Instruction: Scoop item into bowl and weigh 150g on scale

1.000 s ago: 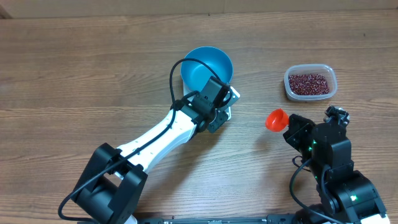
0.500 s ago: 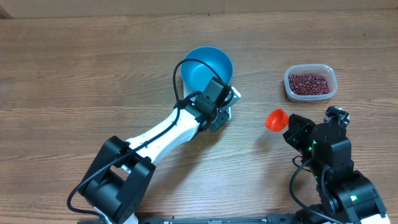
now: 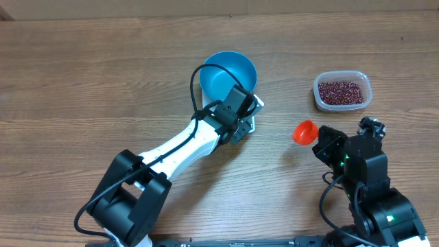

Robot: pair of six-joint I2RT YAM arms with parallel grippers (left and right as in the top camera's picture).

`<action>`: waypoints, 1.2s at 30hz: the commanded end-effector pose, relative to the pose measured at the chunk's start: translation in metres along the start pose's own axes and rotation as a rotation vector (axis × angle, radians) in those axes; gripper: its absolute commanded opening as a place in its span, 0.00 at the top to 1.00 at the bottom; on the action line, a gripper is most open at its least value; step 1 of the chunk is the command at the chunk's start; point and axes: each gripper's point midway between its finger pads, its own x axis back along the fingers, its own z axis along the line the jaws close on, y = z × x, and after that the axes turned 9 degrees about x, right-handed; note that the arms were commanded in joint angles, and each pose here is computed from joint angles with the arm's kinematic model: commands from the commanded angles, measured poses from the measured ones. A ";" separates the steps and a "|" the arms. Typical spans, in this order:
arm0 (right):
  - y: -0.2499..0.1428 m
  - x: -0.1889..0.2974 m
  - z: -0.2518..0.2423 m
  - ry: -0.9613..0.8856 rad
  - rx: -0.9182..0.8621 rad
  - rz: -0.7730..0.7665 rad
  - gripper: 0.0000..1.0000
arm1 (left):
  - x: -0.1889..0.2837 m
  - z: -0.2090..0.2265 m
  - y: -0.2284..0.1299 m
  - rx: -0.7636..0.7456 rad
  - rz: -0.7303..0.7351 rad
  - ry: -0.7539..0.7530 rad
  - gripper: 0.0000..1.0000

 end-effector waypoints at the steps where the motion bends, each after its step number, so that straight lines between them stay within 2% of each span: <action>1: 0.011 0.006 0.006 0.013 0.005 -0.035 0.96 | -0.004 0.007 -0.004 -0.011 0.014 0.032 0.96; 5: 0.011 0.006 0.006 0.013 0.004 -0.035 0.96 | -0.004 0.013 -0.007 -0.012 0.023 0.068 0.96; 36: 0.011 0.006 0.006 0.013 0.004 -0.035 0.96 | -0.007 0.012 -0.014 -0.007 0.037 0.062 0.96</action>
